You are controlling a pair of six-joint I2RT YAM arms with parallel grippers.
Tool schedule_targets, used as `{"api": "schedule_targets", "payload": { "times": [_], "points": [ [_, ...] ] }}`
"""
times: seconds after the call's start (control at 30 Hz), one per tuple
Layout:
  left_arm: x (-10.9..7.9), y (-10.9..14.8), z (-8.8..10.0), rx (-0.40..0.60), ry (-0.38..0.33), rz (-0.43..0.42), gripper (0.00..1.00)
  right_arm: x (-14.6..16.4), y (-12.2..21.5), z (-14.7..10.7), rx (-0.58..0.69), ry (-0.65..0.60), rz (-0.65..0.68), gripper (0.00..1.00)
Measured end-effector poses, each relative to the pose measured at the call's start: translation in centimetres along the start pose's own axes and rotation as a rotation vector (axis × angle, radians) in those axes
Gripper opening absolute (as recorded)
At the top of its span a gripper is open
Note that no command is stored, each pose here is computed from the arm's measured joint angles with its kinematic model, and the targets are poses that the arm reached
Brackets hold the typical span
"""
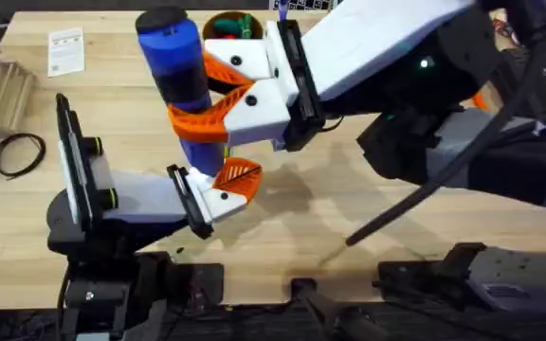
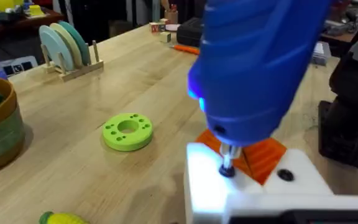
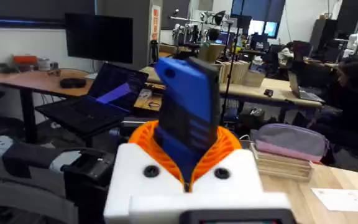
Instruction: Pick up the gripper from the table and insert it into the empty holder that is missing its gripper. Then pick up a screw, insert it into the mounting hole, and use the screwdriver to tighten it. Finally, clean up the table by picking up the vegetable and placing it into the bucket.
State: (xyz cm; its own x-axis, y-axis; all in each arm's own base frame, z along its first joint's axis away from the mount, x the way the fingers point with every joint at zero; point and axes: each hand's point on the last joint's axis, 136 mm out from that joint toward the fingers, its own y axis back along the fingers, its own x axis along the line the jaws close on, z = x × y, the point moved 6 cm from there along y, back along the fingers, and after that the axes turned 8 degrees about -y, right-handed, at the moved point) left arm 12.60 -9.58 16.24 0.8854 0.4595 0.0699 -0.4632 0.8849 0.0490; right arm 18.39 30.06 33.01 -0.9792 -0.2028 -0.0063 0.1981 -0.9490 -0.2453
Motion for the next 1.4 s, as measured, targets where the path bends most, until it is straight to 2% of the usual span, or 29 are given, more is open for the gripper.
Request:
{"api": "schedule_targets", "payload": {
  "times": [1.4],
  "points": [
    [0.0,0.0,0.0,0.0,0.0,0.0,0.012,0.18,-0.43,-0.21,0.008,-0.017,0.004,0.022]
  ]
}}
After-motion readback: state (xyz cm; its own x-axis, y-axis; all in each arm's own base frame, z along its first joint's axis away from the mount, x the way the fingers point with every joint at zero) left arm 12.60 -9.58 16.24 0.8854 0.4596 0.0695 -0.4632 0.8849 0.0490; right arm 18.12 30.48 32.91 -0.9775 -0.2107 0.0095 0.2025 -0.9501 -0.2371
